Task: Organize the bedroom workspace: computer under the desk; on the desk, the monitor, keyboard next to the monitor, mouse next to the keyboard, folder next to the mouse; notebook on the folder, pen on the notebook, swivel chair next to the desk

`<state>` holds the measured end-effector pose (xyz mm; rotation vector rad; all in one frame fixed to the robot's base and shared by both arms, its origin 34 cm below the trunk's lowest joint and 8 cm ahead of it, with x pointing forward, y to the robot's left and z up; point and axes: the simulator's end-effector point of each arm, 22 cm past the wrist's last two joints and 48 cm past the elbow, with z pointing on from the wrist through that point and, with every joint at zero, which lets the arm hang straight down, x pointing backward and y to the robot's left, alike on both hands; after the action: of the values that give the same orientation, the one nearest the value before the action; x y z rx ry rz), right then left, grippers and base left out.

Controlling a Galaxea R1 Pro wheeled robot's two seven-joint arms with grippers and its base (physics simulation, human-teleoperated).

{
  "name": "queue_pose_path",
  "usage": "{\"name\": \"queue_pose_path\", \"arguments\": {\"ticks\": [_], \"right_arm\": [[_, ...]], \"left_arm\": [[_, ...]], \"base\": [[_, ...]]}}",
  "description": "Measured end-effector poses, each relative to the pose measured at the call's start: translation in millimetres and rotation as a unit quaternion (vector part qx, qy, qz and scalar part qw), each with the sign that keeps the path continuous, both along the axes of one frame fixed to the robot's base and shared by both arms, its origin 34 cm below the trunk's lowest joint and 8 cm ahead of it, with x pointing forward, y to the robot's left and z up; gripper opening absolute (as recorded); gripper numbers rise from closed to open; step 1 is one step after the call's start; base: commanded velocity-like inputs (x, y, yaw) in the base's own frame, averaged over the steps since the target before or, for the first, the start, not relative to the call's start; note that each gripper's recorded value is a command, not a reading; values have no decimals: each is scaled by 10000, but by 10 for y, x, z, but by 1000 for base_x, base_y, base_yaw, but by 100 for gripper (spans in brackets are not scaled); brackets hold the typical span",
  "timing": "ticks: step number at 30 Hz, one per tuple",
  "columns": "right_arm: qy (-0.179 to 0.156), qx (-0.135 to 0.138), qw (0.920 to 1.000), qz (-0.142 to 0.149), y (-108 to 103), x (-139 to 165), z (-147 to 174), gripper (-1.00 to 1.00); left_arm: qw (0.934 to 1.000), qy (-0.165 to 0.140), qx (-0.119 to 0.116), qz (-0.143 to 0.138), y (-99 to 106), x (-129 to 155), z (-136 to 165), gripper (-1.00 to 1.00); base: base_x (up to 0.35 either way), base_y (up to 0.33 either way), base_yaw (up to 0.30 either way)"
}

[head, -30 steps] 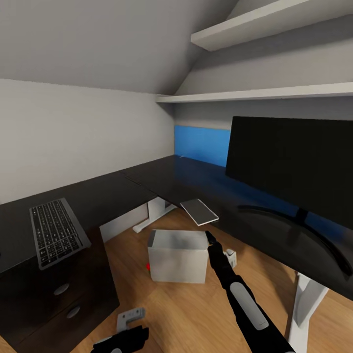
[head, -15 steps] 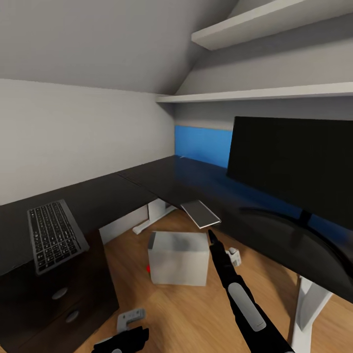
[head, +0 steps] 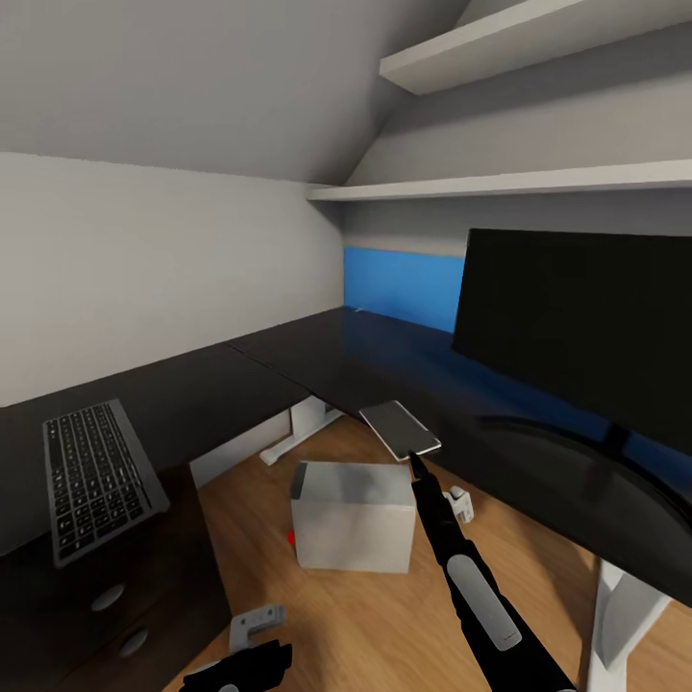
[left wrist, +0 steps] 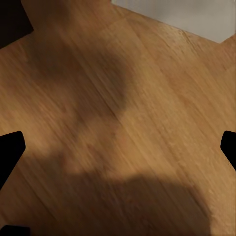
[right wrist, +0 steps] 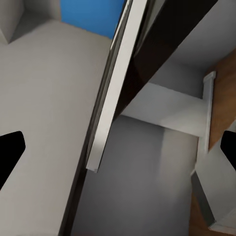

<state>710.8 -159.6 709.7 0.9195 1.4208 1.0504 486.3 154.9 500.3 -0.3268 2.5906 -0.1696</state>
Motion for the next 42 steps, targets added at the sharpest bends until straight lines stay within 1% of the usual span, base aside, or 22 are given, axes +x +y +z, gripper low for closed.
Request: {"name": "queue_pose_path", "arguments": {"ticks": [10, 18, 42], "right_arm": [[4, 6, 10000, -2, -1, 1, -3, 100], [4, 10, 10000, -5, -3, 1, -2, 100], [31, 16, 10000, -4, 2, -1, -23, 100]], "left_arm": [[10000, 2, -12, -2, -9, 0, 0, 100], [10000, 2, -11, -5, -9, -1, 0, 100], [10000, 7, -8, -2, -4, -1, -2, 100]], "base": [[35, 8, 0], [142, 29, 0], [25, 1, 0]]}}
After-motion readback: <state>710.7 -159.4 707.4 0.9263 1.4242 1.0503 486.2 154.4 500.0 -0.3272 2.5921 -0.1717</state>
